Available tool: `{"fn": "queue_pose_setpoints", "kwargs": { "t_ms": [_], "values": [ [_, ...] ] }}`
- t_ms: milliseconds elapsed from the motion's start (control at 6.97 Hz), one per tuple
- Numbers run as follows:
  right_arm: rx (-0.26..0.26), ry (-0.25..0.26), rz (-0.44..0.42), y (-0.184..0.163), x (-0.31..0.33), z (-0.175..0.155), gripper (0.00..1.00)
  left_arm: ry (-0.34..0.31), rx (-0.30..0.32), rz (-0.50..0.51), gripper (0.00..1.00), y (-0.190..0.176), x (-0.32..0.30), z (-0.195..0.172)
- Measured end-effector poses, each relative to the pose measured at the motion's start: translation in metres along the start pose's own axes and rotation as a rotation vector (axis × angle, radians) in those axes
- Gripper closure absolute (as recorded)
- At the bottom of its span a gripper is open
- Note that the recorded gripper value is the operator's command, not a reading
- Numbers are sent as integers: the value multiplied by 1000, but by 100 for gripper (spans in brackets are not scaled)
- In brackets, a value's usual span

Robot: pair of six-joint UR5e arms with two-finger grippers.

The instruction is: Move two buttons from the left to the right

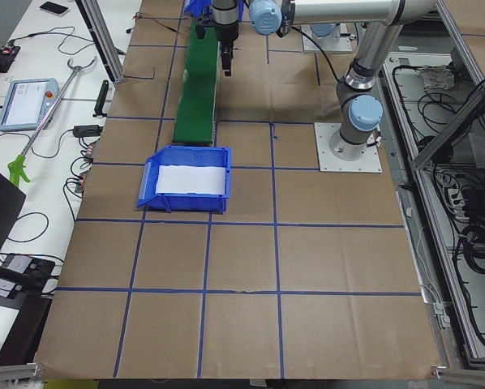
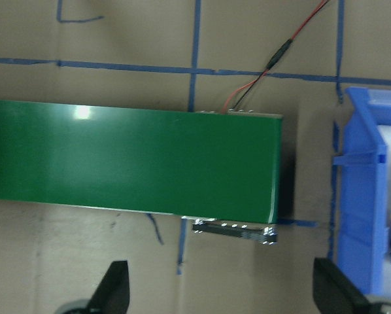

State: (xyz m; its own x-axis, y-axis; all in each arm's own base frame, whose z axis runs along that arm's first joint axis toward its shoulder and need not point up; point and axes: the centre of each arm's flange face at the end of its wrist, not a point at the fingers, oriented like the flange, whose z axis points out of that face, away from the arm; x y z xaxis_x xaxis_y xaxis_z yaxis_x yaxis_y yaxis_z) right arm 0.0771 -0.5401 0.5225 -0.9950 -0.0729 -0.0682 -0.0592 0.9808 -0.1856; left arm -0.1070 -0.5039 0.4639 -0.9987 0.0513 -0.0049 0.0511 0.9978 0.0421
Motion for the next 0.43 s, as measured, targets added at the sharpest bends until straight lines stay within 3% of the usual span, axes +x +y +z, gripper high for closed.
{"fn": "queue_pose_setpoints", "kwargs": {
  "t_ms": [430],
  "values": [
    [-58, -21, 124, 39, -74, 2, 0, 0, -2, 17, 0, -2, 0, 1]
  ]
}}
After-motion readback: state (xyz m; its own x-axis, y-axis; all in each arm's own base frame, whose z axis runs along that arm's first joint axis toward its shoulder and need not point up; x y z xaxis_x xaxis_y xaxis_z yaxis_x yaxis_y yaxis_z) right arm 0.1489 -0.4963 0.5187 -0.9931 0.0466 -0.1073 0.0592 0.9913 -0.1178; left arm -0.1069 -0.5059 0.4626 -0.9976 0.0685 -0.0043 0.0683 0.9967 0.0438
